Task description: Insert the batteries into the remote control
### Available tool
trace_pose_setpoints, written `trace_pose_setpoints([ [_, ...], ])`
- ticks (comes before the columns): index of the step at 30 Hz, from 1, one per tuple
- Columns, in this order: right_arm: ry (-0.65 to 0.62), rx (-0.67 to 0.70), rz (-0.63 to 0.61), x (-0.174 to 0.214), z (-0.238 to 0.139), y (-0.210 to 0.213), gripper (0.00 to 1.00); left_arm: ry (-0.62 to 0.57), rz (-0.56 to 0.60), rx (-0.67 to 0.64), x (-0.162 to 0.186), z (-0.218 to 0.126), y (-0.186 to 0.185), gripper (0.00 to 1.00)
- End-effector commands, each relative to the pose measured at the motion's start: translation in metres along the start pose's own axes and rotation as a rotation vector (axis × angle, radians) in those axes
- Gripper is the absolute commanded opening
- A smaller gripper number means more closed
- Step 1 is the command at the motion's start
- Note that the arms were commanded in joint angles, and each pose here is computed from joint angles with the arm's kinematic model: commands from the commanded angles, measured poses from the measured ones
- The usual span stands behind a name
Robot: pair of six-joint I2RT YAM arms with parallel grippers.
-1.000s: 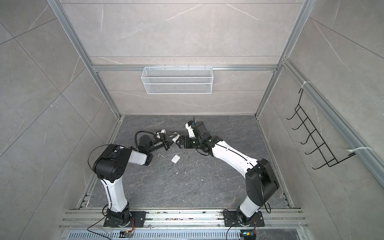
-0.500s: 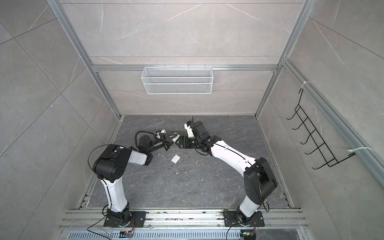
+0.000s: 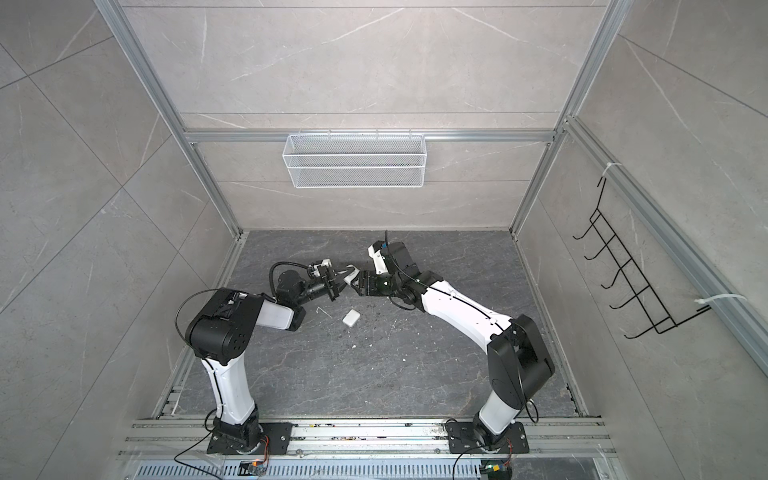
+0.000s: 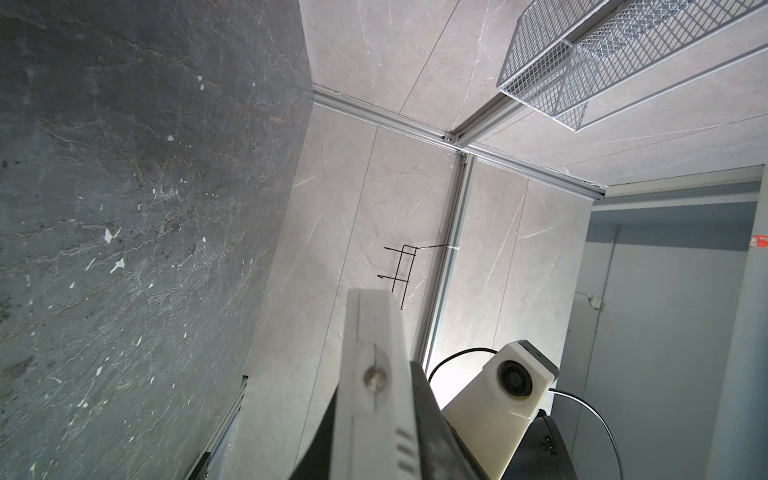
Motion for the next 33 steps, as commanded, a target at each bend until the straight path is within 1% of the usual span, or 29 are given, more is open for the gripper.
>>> trace_pose_setpoints([
  [1,-0.009,-0.034,-0.004,-0.0045,0.0018,0.0101,0.67,0.026,0.084,0.076,0.0069,-0.0012,-0.0325,0.00],
  [28,0.010,-0.064,0.028,0.0001,0.0097,0.0104,0.47,0.027,0.092,0.087,0.0076,-0.0012,-0.0390,0.00],
  [30,0.010,-0.069,0.029,0.0002,0.0090,0.0119,0.43,0.027,0.092,0.086,0.0069,-0.0006,-0.0382,0.00],
  [33,0.005,-0.072,0.034,-0.0002,0.0068,0.0138,0.43,0.023,0.094,0.088,0.0061,-0.0003,-0.0391,0.00],
])
Point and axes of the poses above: each gripper's point midway between its finger pads, its own z axis out along the fingers, its own y axis along the line the jaws close on, x = y × z, the point moved 1 cm from there along -z, back along the fingers, and after that the axes turned 12 degrees about z, right-handed, at the moved point
